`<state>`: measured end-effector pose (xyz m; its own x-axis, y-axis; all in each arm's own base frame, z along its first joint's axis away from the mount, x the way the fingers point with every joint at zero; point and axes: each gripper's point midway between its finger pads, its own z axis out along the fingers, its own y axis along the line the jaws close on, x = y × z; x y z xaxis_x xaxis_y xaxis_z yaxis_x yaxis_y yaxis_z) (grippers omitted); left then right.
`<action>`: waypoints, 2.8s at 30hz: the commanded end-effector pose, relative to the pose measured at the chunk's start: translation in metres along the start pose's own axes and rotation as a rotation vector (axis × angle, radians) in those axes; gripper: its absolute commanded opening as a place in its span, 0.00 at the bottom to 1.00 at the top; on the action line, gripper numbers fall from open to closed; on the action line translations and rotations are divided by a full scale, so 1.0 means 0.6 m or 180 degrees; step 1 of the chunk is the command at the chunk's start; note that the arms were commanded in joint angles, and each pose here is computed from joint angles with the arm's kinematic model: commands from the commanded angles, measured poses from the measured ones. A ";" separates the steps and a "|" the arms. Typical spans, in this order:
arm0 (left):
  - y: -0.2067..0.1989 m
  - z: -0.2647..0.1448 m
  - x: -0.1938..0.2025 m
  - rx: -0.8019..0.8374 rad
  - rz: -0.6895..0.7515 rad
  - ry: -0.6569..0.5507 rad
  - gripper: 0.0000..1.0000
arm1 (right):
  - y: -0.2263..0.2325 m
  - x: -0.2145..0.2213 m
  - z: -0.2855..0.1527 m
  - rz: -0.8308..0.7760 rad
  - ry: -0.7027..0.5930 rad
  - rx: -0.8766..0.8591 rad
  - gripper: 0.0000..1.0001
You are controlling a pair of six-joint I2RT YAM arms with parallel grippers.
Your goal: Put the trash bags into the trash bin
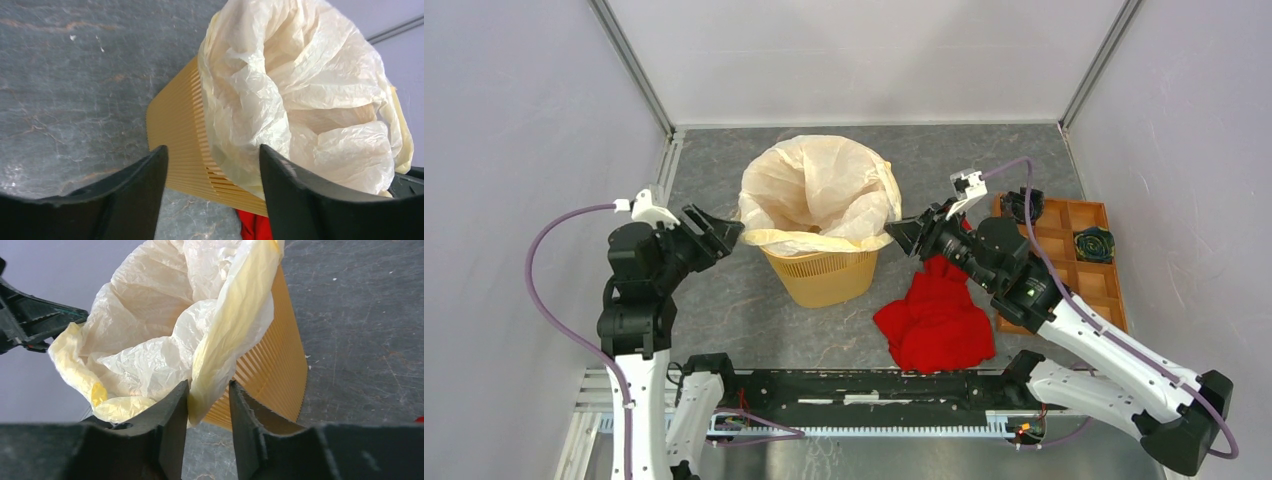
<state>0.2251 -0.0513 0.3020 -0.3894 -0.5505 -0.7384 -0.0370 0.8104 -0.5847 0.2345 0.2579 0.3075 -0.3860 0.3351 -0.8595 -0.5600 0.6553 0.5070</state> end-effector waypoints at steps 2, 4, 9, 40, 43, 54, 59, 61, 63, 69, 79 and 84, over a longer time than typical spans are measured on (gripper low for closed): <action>-0.015 0.009 0.018 0.0284 0.0071 0.0103 0.65 | 0.037 -0.007 0.005 0.0036 0.0021 -0.0326 0.33; -0.009 0.012 0.028 0.0269 0.0066 0.0142 0.55 | 0.038 0.001 0.007 0.0039 0.0082 -0.0352 0.29; -0.006 0.013 0.053 0.0312 -0.0013 0.0242 0.31 | 0.032 0.012 0.003 -0.0016 0.0146 -0.0333 0.24; 0.032 0.093 0.115 0.0412 -0.0541 0.0407 0.02 | -0.030 0.116 0.038 -0.0741 0.0456 -0.0352 0.17; 0.049 0.104 0.131 0.0327 -0.0537 0.0478 0.02 | -0.042 0.123 0.041 -0.0779 0.0491 -0.0274 0.18; 0.067 0.114 0.141 0.0213 -0.0441 0.0535 0.02 | -0.071 0.098 0.003 -0.1200 0.0692 0.0057 0.53; 0.085 0.124 0.156 0.0101 -0.0404 0.0655 0.02 | -0.059 0.031 -0.038 -0.1375 0.0467 0.0161 0.73; 0.091 0.128 0.155 0.0046 -0.0376 0.0659 0.02 | -0.051 0.008 -0.039 -0.1290 0.0390 0.0099 0.74; 0.094 0.132 0.152 0.0003 -0.0353 0.0662 0.02 | -0.053 -0.011 -0.026 -0.1149 0.0392 -0.0051 0.74; 0.088 0.141 0.140 0.0008 -0.0344 0.0686 0.02 | -0.051 -0.090 0.022 -0.0543 0.0010 -0.0700 0.79; 0.075 0.156 0.144 0.0187 -0.0362 0.0785 0.02 | -0.050 -0.111 0.077 0.0465 -0.0066 -0.1540 0.73; 0.071 0.158 0.143 0.0229 -0.0387 0.0772 0.02 | -0.057 -0.101 0.095 0.0671 -0.0035 -0.1642 0.62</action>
<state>0.2691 -0.0799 0.1616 -0.6176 -0.6057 -0.5017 -0.1244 0.7051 -0.6981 0.3314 0.2479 0.3097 -0.5399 0.4006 -0.7403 -0.6912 0.2909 0.6615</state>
